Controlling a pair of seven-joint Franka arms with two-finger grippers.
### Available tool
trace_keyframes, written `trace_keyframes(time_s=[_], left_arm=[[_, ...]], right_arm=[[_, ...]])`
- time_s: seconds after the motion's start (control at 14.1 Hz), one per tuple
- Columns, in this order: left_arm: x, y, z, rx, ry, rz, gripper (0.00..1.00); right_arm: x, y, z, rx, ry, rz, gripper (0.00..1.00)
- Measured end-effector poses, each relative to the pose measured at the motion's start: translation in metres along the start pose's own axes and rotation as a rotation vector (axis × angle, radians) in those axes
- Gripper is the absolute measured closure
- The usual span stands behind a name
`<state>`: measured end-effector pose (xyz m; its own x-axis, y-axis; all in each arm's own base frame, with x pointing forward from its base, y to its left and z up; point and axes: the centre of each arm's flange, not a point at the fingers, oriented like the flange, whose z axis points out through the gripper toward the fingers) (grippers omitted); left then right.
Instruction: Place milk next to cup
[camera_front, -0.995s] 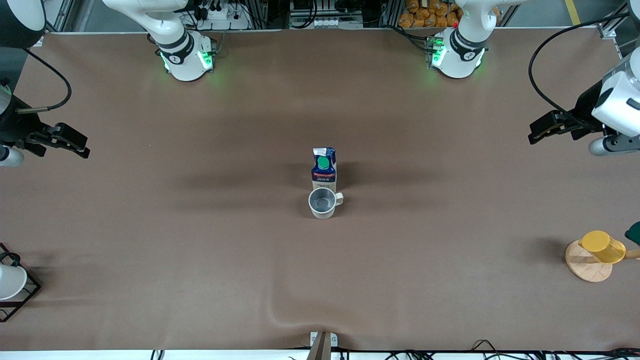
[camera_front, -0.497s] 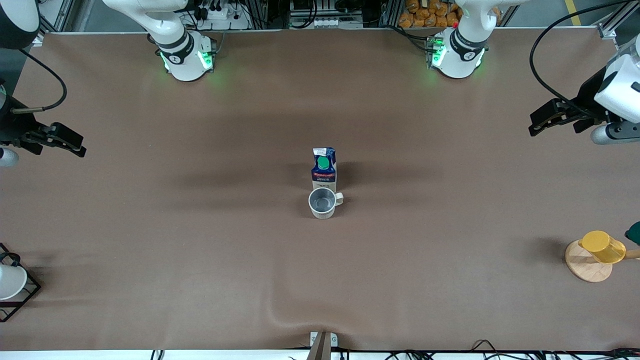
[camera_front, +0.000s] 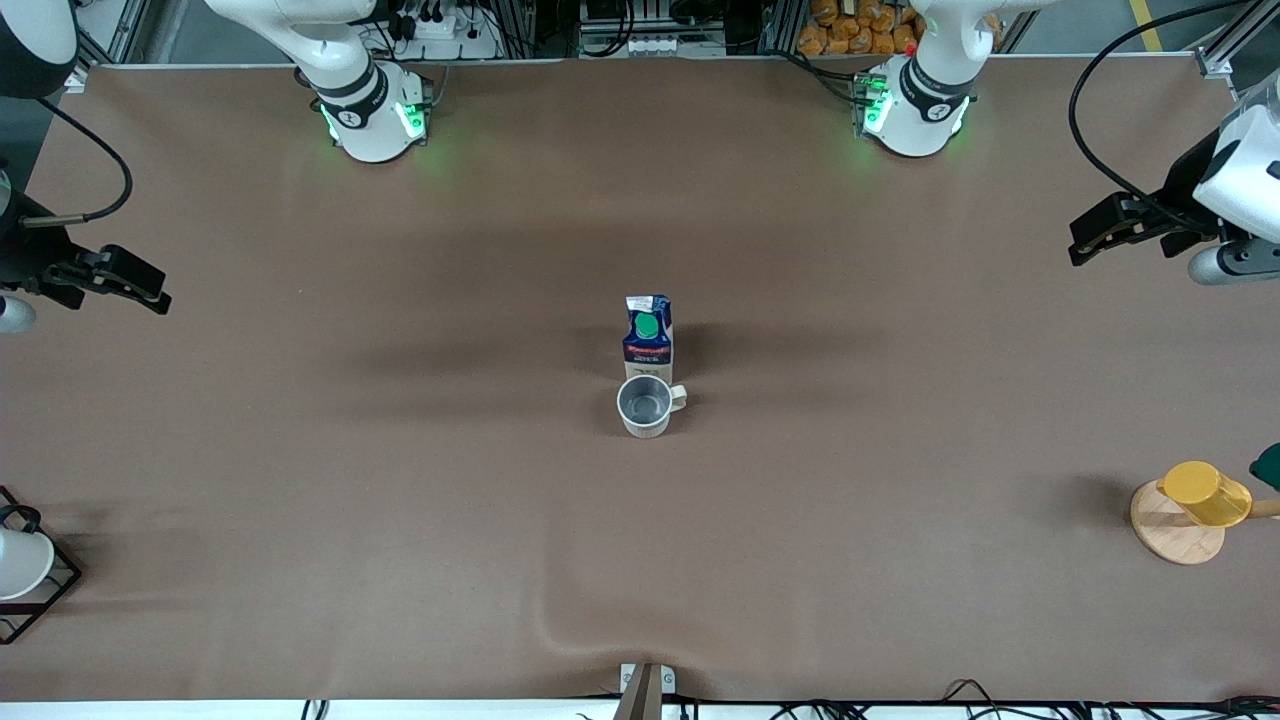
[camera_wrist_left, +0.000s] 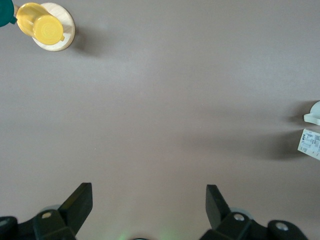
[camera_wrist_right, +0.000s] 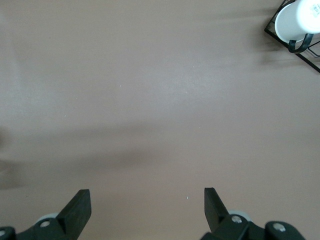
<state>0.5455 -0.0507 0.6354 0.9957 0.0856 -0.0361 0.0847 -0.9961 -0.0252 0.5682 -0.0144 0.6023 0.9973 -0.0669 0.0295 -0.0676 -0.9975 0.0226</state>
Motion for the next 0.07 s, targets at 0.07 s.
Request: trace_keyframes(time_s=[0.07], left_arm=[[-0.0002,0.0000,-0.0005,0.000,0.000,0.000,0.00]], right_arm=[[0.0000,0.0000,0.0000,0.000,0.000,0.000,0.00]])
